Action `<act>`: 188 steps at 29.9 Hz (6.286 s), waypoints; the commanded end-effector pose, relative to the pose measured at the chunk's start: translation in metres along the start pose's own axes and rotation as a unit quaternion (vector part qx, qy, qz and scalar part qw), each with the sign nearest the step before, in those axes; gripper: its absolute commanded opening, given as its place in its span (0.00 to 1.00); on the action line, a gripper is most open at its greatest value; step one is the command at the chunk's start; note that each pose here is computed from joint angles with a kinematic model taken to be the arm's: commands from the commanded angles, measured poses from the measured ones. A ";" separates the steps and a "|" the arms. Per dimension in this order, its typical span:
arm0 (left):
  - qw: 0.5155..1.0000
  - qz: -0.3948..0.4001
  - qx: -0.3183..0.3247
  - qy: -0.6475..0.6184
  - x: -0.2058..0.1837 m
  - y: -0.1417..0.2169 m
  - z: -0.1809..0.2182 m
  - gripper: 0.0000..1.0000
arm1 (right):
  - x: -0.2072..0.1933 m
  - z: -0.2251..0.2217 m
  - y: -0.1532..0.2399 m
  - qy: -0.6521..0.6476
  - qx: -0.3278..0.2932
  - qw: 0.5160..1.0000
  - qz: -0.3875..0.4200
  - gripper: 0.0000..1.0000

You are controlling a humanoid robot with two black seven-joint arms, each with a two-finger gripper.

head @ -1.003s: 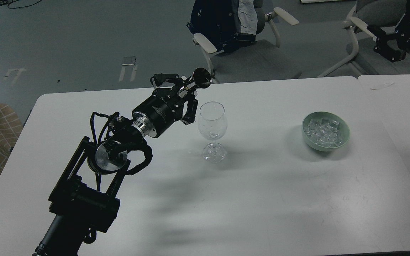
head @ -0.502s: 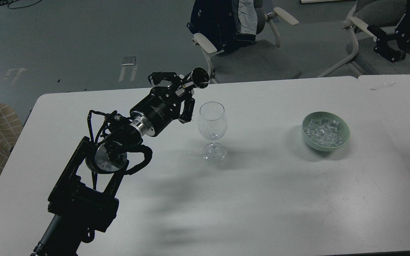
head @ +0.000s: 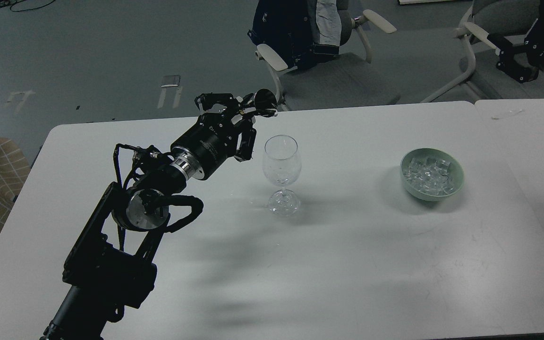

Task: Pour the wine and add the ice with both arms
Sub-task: 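Tilt the jigger with the left gripper to pour into the glass, then lower the jigger back onto the table with the left gripper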

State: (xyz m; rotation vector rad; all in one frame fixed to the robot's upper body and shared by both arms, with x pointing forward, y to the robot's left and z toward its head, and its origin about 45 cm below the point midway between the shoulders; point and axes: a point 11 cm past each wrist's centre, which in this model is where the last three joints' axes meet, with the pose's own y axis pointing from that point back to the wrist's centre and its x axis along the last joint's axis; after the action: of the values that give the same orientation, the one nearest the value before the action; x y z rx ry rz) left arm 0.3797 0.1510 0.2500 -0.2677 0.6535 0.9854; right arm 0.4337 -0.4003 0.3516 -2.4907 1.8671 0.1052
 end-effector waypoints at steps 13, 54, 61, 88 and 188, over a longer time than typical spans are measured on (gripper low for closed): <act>0.999 0.001 -0.010 -0.045 0.006 0.005 0.006 0.00 | 0.000 -0.001 0.000 0.000 0.001 1.000 0.000 1.00; 0.988 0.008 0.003 -0.152 -0.005 0.005 -0.007 0.00 | 0.000 -0.001 0.000 0.000 0.002 1.000 0.000 1.00; 0.984 0.016 0.000 -0.175 -0.003 0.005 -0.005 0.00 | 0.000 -0.002 0.000 0.000 0.003 1.000 0.000 1.00; 0.952 0.041 0.012 -0.304 0.000 0.005 -0.013 0.00 | 0.000 -0.002 0.000 0.000 0.004 1.000 0.000 1.00; 0.935 0.192 -0.100 0.281 0.172 0.129 -0.036 0.57 | 0.001 0.004 0.002 -0.001 -0.002 1.000 0.002 1.00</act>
State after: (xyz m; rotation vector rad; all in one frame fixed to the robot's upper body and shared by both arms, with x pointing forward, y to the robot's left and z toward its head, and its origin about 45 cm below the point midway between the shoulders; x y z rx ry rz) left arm 0.3232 0.3212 0.1256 -0.6376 1.1590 1.3715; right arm 0.4324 -0.4014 0.3480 -2.4890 1.8726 0.1121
